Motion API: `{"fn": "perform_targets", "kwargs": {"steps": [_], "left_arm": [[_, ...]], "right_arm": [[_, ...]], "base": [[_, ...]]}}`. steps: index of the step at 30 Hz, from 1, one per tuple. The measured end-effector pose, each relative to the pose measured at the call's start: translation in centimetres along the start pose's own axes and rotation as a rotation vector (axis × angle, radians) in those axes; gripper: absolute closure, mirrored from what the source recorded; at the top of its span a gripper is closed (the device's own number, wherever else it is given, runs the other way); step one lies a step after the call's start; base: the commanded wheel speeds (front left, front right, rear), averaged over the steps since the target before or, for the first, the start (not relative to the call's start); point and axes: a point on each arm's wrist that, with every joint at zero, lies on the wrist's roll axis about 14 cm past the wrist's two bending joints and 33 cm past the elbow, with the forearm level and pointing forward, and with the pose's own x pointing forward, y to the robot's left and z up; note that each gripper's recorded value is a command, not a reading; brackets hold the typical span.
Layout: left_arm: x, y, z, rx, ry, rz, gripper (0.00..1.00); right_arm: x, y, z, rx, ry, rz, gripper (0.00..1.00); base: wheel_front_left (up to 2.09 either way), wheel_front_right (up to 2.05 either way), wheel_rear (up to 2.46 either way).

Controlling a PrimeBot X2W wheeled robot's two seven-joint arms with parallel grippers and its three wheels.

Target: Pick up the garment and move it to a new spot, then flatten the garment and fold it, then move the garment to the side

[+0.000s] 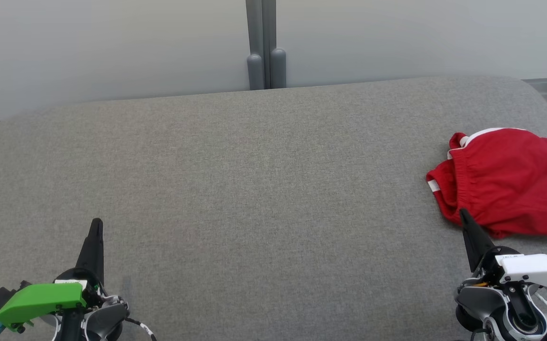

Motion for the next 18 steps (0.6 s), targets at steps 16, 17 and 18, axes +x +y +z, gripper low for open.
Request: {"fn": "perform_targets", "kwargs": {"steps": [16,17,18], "left_arm": [[0.00,0.00,0.00,0.000,0.000,0.000,1.00],[0.00,0.00,0.00,0.000,0.000,0.000,1.00],[0.00,0.00,0.00,0.000,0.000,0.000,1.00]], "right_arm": [[0.00,0.00,0.00,0.000,0.000,0.000,1.00],[0.00,0.00,0.00,0.000,0.000,0.000,1.00],[0.00,0.00,0.00,0.000,0.000,0.000,1.00]], "base": [[0.00,0.00,0.00],[0.00,0.00,0.00],[0.00,0.00,0.00]]}}
